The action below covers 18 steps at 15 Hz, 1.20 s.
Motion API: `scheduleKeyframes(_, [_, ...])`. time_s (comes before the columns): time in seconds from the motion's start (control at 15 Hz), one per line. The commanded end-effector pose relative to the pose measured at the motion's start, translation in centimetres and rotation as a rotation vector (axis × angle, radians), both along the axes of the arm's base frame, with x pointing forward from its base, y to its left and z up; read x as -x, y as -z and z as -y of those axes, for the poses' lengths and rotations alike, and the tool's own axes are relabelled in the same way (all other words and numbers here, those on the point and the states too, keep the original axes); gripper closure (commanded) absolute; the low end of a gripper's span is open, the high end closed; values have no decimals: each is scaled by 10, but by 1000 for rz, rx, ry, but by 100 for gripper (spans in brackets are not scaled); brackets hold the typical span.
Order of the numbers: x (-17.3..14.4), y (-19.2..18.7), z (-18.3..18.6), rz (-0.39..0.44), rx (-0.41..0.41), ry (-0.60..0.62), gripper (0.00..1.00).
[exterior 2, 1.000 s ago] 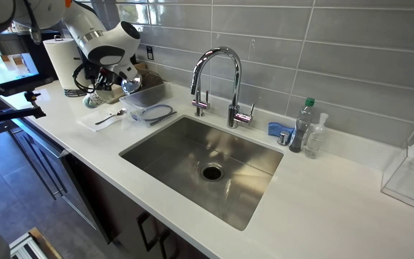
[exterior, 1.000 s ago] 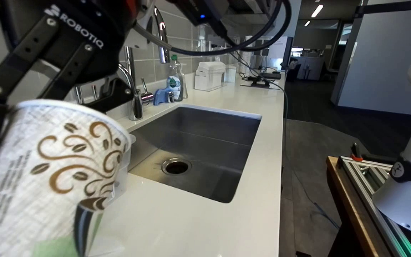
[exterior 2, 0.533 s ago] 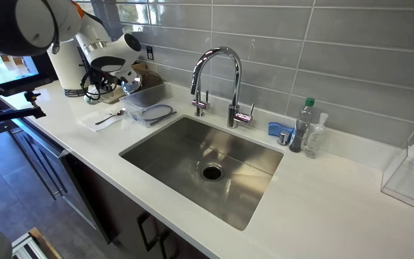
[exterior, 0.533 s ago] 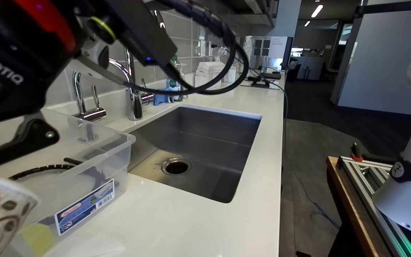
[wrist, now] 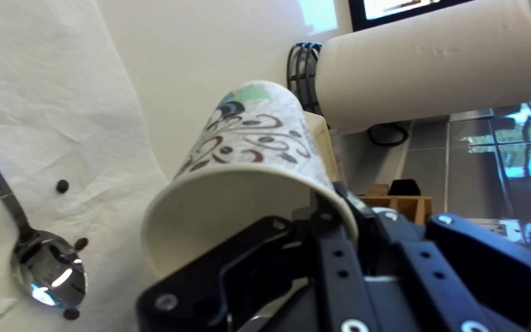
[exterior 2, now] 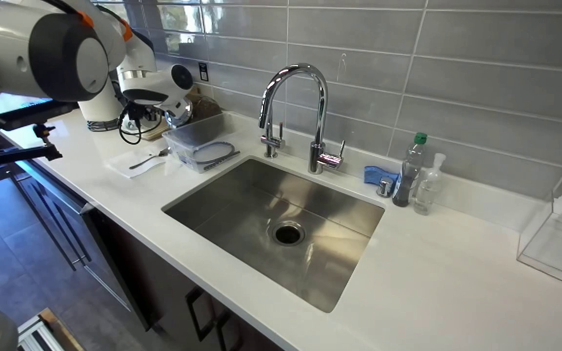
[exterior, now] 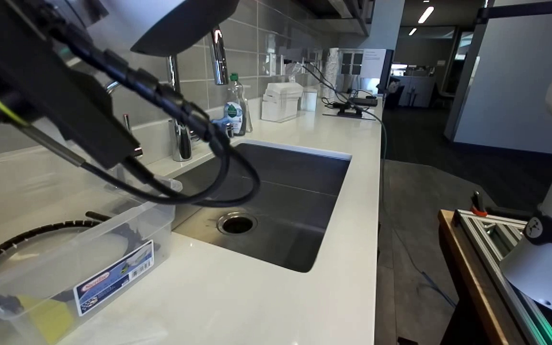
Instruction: Pour the contents of the cup onto the paper towel
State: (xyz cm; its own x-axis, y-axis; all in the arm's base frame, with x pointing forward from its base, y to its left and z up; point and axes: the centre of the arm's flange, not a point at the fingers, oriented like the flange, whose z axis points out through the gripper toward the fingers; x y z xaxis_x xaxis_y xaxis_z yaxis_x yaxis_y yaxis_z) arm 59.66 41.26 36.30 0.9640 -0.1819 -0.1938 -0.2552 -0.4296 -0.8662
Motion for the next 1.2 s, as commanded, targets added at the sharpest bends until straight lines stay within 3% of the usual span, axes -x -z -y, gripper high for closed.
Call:
scheduleKeyframes(0.0, [-5, 15, -2, 56, -122, 50, 98])
scheduleKeyframes(0.87, [9, 35, 21, 179, -469, 167, 98])
scheduleKeyframes(1.13, [14, 43, 26, 172, -519, 151, 98])
